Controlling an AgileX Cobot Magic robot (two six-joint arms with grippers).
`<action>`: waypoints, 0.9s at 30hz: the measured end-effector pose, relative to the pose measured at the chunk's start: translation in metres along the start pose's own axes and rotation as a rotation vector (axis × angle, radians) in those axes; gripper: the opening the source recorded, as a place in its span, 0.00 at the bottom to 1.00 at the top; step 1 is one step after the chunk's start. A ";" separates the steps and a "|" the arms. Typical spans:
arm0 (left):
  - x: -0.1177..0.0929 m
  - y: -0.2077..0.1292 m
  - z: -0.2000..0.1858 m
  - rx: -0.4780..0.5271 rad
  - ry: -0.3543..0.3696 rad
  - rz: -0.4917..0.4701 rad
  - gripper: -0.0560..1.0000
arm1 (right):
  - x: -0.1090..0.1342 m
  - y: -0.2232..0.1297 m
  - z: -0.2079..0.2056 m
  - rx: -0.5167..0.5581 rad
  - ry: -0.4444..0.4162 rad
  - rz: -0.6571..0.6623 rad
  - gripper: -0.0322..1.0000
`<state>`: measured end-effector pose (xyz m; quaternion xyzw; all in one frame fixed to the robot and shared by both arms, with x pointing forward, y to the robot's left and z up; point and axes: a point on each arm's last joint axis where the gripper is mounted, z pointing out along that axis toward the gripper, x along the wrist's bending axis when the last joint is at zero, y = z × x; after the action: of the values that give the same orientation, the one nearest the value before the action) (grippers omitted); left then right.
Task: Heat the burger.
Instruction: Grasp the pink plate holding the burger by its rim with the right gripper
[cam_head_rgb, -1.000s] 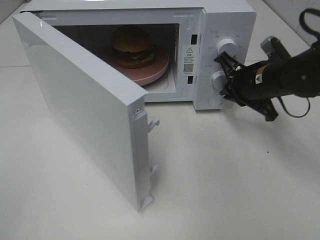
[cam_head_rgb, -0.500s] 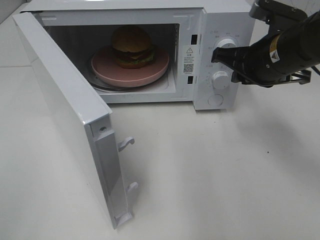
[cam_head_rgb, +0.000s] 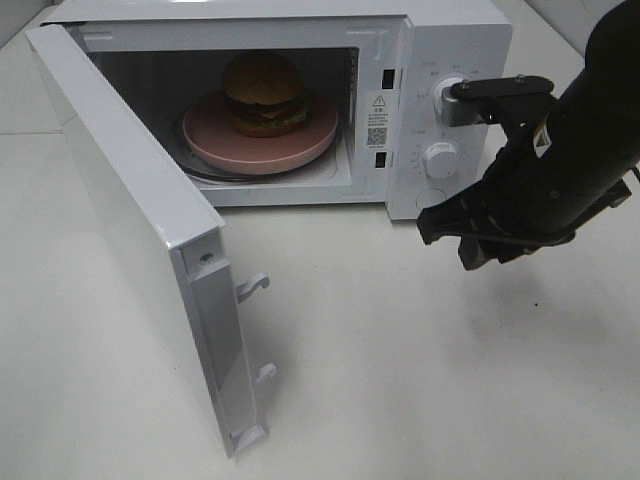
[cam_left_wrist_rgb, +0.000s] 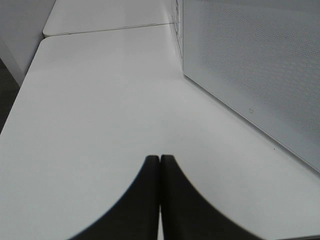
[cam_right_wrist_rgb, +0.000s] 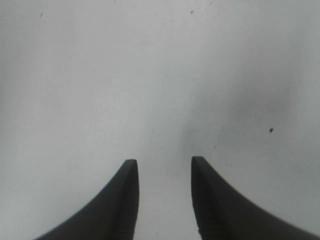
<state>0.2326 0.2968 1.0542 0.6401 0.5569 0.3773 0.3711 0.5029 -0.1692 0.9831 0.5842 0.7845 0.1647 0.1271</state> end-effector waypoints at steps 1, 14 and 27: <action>0.000 0.000 0.000 0.000 0.000 0.000 0.06 | 0.002 -0.004 0.000 0.048 0.018 -0.025 0.37; 0.000 0.000 0.000 0.000 0.000 0.000 0.06 | 0.014 -0.009 -0.002 0.089 0.143 -0.134 0.66; 0.000 0.000 0.000 0.000 0.000 0.000 0.06 | 0.027 0.017 -0.014 -0.022 0.252 -0.346 0.68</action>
<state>0.2326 0.2968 1.0542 0.6401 0.5569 0.3773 0.3711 0.5044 -0.1409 1.0025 0.4144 0.8809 0.2207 0.0605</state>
